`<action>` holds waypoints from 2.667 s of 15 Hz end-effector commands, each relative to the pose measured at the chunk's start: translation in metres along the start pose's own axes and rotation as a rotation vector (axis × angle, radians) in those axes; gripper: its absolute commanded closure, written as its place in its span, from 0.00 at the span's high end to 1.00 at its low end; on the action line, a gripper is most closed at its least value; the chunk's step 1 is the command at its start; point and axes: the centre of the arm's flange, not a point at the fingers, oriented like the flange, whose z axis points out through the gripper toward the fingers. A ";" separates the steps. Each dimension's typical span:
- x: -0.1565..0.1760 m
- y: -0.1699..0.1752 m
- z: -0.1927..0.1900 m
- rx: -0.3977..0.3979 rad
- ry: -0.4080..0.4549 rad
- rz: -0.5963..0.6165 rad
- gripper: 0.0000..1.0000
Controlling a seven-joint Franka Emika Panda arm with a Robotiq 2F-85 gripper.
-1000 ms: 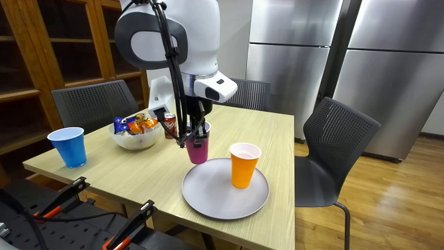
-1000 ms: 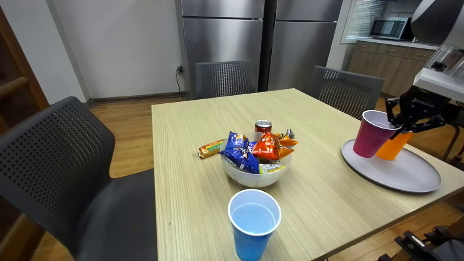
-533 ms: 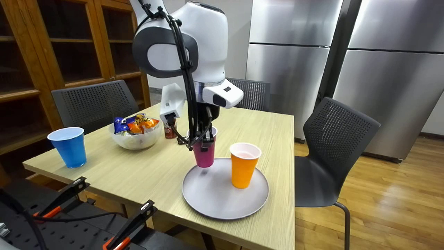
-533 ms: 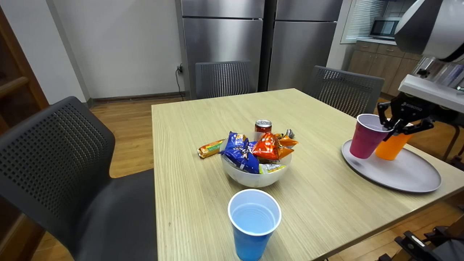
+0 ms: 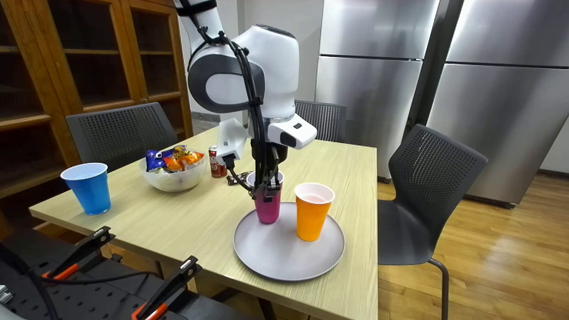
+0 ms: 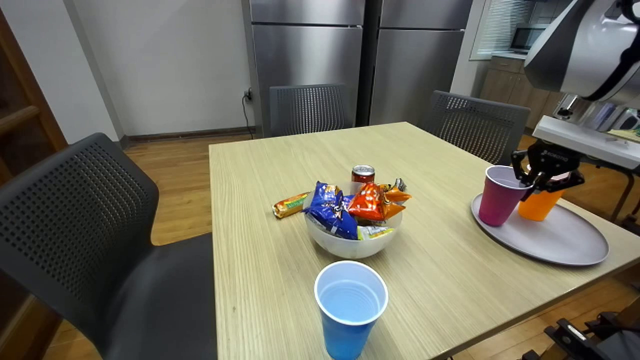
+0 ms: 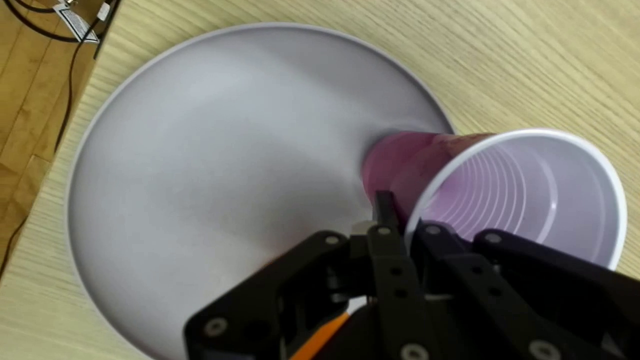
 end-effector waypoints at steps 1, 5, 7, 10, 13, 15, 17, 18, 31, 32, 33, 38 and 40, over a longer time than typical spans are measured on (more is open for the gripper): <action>0.009 -0.008 0.005 -0.007 -0.013 0.022 0.01; 0.010 -0.007 0.003 -0.007 -0.017 0.019 0.28; 0.009 -0.006 0.001 -0.004 -0.015 0.020 0.36; 0.006 -0.009 -0.002 0.003 -0.010 0.016 0.59; 0.002 -0.010 -0.008 0.014 0.000 0.012 0.81; -0.002 -0.012 -0.015 0.025 0.010 0.005 0.95; -0.005 -0.014 -0.024 0.039 0.022 -0.002 1.00; -0.008 -0.015 -0.029 0.047 0.029 -0.008 1.00; -0.088 -0.056 -0.073 0.100 0.039 -0.180 1.00; -0.096 -0.061 -0.073 0.097 0.036 -0.204 1.00; -0.106 -0.068 -0.074 0.091 0.032 -0.233 1.00; -0.156 -0.098 -0.070 0.061 0.005 -0.381 1.00; -0.175 -0.108 -0.068 0.052 -0.005 -0.435 1.00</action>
